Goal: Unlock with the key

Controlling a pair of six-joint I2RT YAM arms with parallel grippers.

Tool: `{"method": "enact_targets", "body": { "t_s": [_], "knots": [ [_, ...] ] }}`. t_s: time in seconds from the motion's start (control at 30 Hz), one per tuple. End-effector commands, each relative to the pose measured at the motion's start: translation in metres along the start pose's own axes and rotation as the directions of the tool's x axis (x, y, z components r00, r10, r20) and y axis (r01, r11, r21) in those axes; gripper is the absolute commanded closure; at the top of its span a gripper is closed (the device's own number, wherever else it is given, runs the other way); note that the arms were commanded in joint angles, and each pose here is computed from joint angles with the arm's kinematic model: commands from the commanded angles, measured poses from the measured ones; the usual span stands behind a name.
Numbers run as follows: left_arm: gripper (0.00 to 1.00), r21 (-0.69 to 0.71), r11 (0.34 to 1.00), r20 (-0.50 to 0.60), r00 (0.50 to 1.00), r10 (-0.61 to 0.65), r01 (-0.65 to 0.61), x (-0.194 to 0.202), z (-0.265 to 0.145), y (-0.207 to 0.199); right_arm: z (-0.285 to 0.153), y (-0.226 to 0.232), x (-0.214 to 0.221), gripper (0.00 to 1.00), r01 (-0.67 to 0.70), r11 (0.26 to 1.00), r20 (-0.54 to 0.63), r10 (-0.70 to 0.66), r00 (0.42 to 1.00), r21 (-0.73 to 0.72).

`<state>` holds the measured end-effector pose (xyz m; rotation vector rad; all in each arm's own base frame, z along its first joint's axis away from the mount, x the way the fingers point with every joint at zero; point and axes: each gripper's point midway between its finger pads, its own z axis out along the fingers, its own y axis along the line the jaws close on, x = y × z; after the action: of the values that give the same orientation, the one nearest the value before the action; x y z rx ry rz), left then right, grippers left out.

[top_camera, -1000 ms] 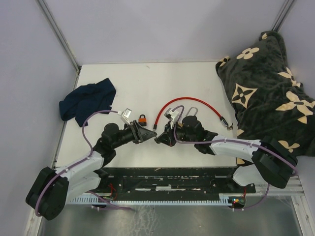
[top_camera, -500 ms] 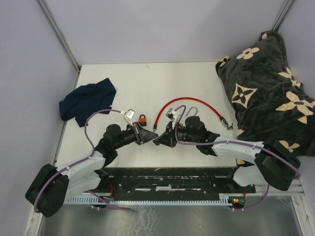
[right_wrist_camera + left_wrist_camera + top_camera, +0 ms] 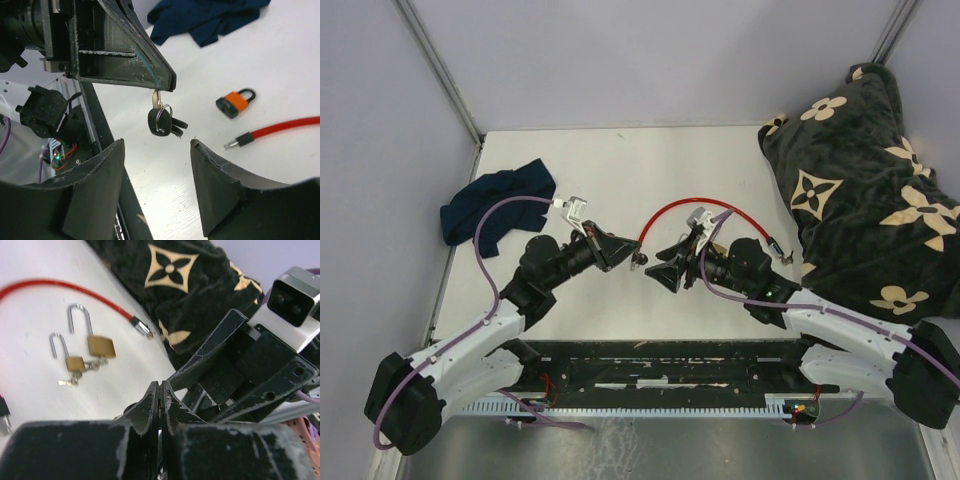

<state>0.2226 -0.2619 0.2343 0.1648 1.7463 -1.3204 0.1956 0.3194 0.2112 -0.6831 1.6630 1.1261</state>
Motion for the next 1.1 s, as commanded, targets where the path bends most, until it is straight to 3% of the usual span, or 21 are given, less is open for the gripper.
{"method": "enact_targets", "body": {
  "t_s": [0.0, 0.03, 0.13, 0.23, 0.33, 0.43, 0.67, 0.9, 1.07],
  "knots": [
    [0.97, -0.019, 0.978, 0.102, 0.973, 0.208, -0.207, -0.041, 0.002, -0.018, -0.016, -0.004, -0.052, 0.35, 0.099, 0.992, 0.136, -0.109, 0.985, 0.078],
    [0.97, -0.058, 0.967, 0.099, 0.963, 0.252, -0.248, -0.046, 0.004, -0.016, -0.018, -0.003, -0.058, 0.34, 0.106, 0.991, 0.152, -0.117, 0.981, 0.076],
    [0.97, -0.222, 0.912, -0.055, 0.938, 0.342, -0.346, -0.040, 0.006, 0.000, -0.022, -0.002, -0.071, 0.34, 0.118, 0.989, 0.187, -0.134, 0.973, 0.090],
    [0.97, -0.294, 0.851, -0.203, 0.898, 0.389, -0.435, -0.029, 0.006, 0.001, -0.019, -0.013, -0.068, 0.35, 0.102, 0.985, 0.176, -0.127, 0.976, 0.142],
    [0.97, -0.406, 0.737, -0.362, 0.836, 0.413, -0.540, -0.022, -0.004, 0.019, -0.016, -0.018, -0.061, 0.35, 0.085, 0.984, 0.164, -0.110, 0.980, 0.154],
    [0.97, -0.383, 0.702, -0.506, 0.772, 0.384, -0.600, -0.006, -0.005, 0.023, -0.012, -0.026, -0.050, 0.36, 0.067, 0.983, 0.153, -0.093, 0.984, 0.170],
    [0.97, -0.281, 0.818, -0.381, 0.841, 0.385, -0.502, -0.004, 0.009, -0.010, 0.013, -0.021, -0.038, 0.38, -0.017, 0.996, 0.148, 0.004, 0.989, 0.088],
    [0.97, -0.268, 0.835, -0.370, 0.852, 0.371, -0.480, 0.001, 0.012, -0.010, 0.025, -0.024, -0.024, 0.39, -0.066, 0.996, 0.125, 0.057, 0.991, 0.066],
    [0.97, -0.355, 0.809, -0.367, 0.865, 0.341, -0.469, 0.001, 0.012, 0.007, 0.019, -0.022, -0.022, 0.39, -0.071, 0.995, 0.124, 0.063, 0.990, 0.064]
  ]
}}
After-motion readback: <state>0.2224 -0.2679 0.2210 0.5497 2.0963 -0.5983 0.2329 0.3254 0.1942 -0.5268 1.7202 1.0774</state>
